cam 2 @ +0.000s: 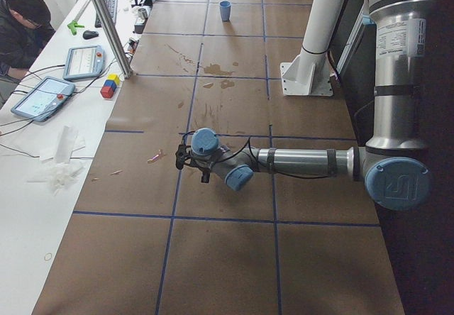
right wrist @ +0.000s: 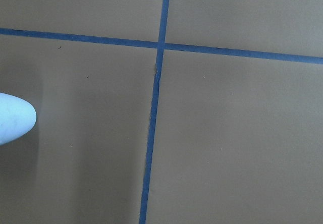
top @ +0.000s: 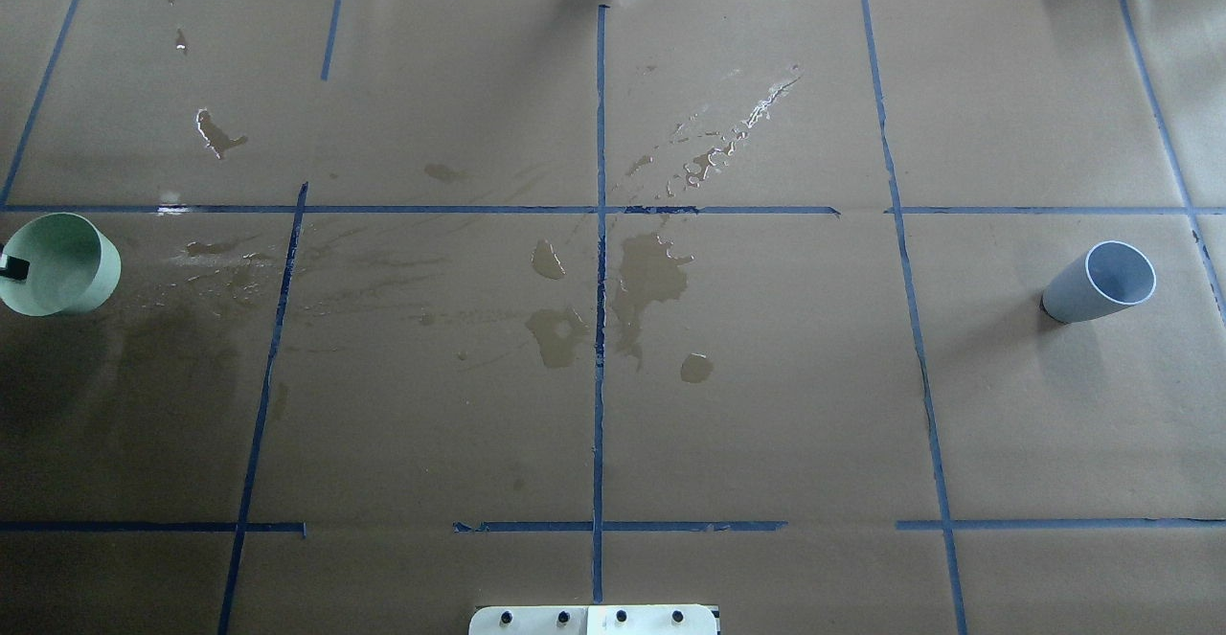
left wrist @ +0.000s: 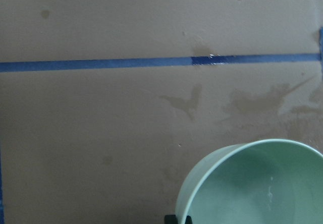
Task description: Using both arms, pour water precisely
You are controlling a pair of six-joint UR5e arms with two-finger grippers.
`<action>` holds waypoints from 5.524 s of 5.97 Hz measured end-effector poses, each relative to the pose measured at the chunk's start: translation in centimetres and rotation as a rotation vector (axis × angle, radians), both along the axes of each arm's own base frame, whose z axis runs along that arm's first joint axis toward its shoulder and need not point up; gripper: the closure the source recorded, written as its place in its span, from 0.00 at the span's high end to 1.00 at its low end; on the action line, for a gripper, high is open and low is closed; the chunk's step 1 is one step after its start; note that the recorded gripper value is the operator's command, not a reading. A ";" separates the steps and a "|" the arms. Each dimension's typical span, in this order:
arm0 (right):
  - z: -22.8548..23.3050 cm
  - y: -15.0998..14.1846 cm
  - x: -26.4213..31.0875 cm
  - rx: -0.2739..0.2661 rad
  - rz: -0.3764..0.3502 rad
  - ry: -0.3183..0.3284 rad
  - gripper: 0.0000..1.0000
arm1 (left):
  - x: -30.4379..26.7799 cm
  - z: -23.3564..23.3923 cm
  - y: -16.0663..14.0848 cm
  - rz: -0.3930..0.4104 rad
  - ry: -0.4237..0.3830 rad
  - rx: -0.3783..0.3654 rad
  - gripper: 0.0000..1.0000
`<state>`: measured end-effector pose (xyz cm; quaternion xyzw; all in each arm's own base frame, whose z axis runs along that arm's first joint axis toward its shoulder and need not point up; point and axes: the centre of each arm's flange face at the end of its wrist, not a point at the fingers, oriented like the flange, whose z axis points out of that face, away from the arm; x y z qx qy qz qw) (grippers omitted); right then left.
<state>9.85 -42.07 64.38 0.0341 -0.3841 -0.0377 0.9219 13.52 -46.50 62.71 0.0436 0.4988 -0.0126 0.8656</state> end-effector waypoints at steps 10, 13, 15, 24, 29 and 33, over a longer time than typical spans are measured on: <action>0.0 0.0 0.0 -0.004 0.002 -0.001 1.00 | 5.0 0.3 0.1 0.090 -0.012 0.023 1.00; 0.0 0.0 0.0 -0.004 0.002 -0.001 1.00 | -0.8 1.5 -1.8 0.115 -0.079 0.153 1.00; 0.1 0.0 0.0 -0.004 0.001 -0.001 1.00 | -7.6 1.6 -3.1 0.141 -0.151 0.180 1.00; 0.1 -0.1 -0.6 0.001 -0.018 0.001 1.00 | -18.6 1.7 -0.5 0.149 -0.293 -0.013 1.00; 0.2 -0.3 -1.8 -0.006 -0.043 0.003 1.00 | -18.2 2.6 0.5 0.162 -0.286 -0.025 1.00; 0.7 -0.1 -2.5 -0.018 -0.055 0.003 1.00 | -18.2 2.6 0.5 0.163 -0.285 -0.024 1.00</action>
